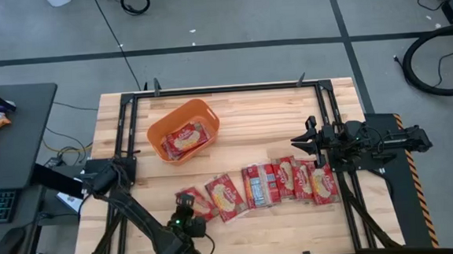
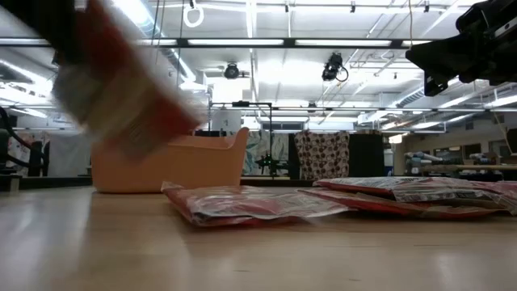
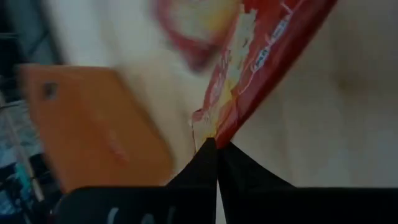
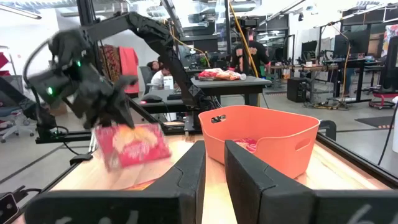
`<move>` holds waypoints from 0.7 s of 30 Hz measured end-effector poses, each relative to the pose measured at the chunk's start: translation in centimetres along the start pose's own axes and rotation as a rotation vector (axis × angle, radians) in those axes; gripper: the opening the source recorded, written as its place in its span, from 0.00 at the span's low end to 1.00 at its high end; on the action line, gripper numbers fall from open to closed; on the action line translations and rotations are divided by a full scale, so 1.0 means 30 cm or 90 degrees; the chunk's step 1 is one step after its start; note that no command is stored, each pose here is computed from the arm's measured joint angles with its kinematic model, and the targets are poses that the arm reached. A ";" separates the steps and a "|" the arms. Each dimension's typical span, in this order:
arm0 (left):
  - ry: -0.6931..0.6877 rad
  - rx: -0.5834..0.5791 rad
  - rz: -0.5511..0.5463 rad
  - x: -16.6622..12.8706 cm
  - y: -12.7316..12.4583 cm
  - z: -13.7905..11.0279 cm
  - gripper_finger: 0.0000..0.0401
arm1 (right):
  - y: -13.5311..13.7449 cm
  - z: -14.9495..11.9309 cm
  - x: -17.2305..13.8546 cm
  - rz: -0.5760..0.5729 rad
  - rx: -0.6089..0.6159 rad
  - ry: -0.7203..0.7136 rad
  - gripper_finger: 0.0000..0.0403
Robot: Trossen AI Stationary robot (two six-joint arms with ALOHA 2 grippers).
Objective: Sort popcorn bags into baskets
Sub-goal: Put the popcorn bag into the orange bin
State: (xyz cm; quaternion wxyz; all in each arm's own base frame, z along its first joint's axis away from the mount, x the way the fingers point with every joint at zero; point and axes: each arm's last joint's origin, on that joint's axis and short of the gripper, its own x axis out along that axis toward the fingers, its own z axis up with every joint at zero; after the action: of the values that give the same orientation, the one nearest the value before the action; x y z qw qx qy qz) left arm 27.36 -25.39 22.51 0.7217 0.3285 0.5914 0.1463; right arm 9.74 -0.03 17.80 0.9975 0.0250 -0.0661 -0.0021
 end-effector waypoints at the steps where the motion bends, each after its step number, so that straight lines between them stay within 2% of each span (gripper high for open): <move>1: -0.014 -0.030 0.012 -0.013 0.026 0.013 0.01 | 0.000 0.000 0.000 0.000 0.000 0.000 0.16; 4: -0.048 -0.121 0.031 -0.019 0.099 0.051 0.01 | 0.000 0.000 0.000 0.000 0.000 0.000 0.16; 6: -0.041 -0.220 0.032 0.003 0.159 0.078 0.01 | 0.000 0.000 0.000 0.000 0.000 -0.001 0.16; 10: 0.013 -0.384 0.029 0.088 0.266 0.112 0.01 | 0.000 0.000 0.000 0.000 0.000 0.000 0.16; 12: 0.044 -0.440 0.028 0.136 0.319 0.126 0.01 | 0.000 0.000 0.000 0.000 0.000 0.000 0.16; 15: 0.079 -0.464 0.034 0.198 0.390 0.137 0.01 | 0.000 0.000 0.000 0.000 0.000 0.000 0.16; 21: 0.129 -0.438 0.023 0.276 0.511 0.132 0.01 | 0.000 0.000 0.000 0.000 0.000 0.000 0.16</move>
State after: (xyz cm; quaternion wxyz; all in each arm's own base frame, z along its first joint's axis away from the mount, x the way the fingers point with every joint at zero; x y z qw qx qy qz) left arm 35.98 -10.25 26.50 0.7250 0.0601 0.5703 0.3815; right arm 9.74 -0.03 17.80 0.9975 0.0250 -0.0662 -0.0022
